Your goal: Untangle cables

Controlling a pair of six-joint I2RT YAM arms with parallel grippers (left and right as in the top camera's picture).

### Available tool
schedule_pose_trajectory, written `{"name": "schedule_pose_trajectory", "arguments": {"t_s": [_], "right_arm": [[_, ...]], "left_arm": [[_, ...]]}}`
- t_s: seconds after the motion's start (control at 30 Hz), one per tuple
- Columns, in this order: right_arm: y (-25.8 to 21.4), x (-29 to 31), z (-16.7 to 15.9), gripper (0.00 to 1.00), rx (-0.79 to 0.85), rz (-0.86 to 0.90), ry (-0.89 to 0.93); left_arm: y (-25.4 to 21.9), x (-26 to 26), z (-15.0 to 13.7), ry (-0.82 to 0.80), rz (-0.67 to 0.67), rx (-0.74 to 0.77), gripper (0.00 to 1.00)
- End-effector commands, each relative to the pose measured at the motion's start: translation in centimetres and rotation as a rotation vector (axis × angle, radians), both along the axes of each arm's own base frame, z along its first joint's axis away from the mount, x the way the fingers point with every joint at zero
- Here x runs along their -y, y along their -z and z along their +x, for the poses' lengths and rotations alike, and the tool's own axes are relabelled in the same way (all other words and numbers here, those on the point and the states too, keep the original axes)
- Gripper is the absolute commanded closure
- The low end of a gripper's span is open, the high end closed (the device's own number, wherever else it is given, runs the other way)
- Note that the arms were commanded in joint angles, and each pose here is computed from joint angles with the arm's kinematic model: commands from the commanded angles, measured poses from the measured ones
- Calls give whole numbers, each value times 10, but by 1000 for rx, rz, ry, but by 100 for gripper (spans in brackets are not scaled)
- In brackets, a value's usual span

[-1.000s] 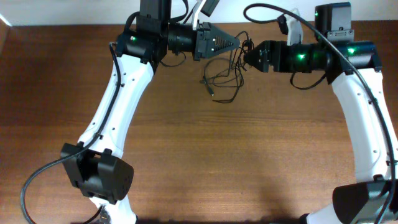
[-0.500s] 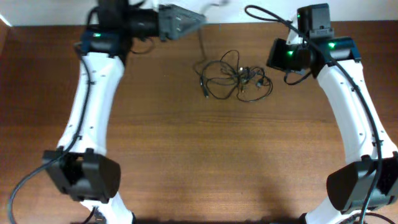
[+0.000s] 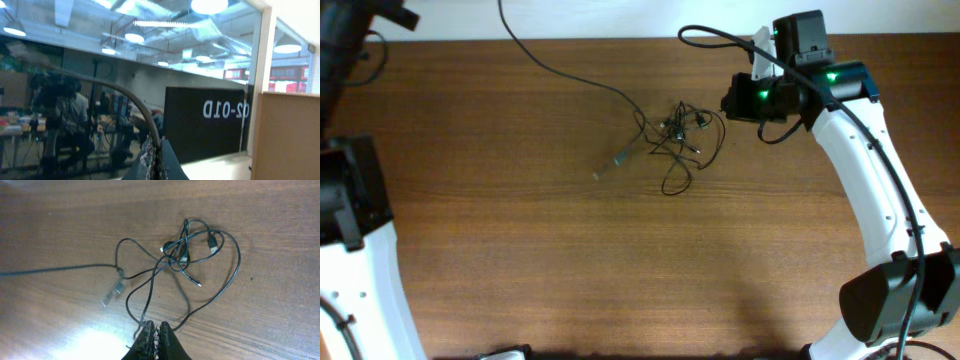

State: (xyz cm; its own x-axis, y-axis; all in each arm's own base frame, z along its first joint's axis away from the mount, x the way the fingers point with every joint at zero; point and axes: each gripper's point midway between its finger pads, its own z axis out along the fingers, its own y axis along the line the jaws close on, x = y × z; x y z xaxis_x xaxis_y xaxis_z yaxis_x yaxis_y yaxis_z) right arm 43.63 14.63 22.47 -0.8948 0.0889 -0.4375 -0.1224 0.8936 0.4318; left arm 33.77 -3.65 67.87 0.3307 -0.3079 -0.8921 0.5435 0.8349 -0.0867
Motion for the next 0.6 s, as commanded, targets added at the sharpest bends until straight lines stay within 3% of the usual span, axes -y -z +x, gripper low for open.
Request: {"name": "schedule_pose_trajectory", "arguments": {"t_s": [0.0,0.1,0.2,0.27,0.33,0.37,0.4,0.43,0.47,0.5,0.57], "right_arm": [[1,0,-2,93,-3,-4,-14],[1,0,-2,93,-2,-3,-14],[2,0,-3,93,-9,-5,-14],[2,0,-3,93,-9,-5,-14],[2,0,-4,93,-10,-5,-14],[3,0,-4,93,-13,-7,-15],[4,0,-6,93,-12,-15,-29],[5,2,-7,93,-17,-27,-30],[6,4,-8,93,-23,-30,-26],[6,4,-8,93,-23,-31,-26],[6,4,-8,93,-22,-30,-26]], "left_arm": [[-63,-23,-43,-78,-174,239,100],[-71,-22,-50,-13,-246,251,100],[-65,-20,-40,56,-291,200,100],[-67,-29,-33,81,-394,184,100],[-43,-30,-1,155,-487,13,100],[2,-12,40,215,-381,-177,100],[34,-1,59,236,-270,-268,100],[95,10,85,249,-99,-420,100],[145,4,101,184,-32,-561,100],[208,-26,114,-42,6,-770,100],[282,-115,99,-597,67,-1054,100]]}}
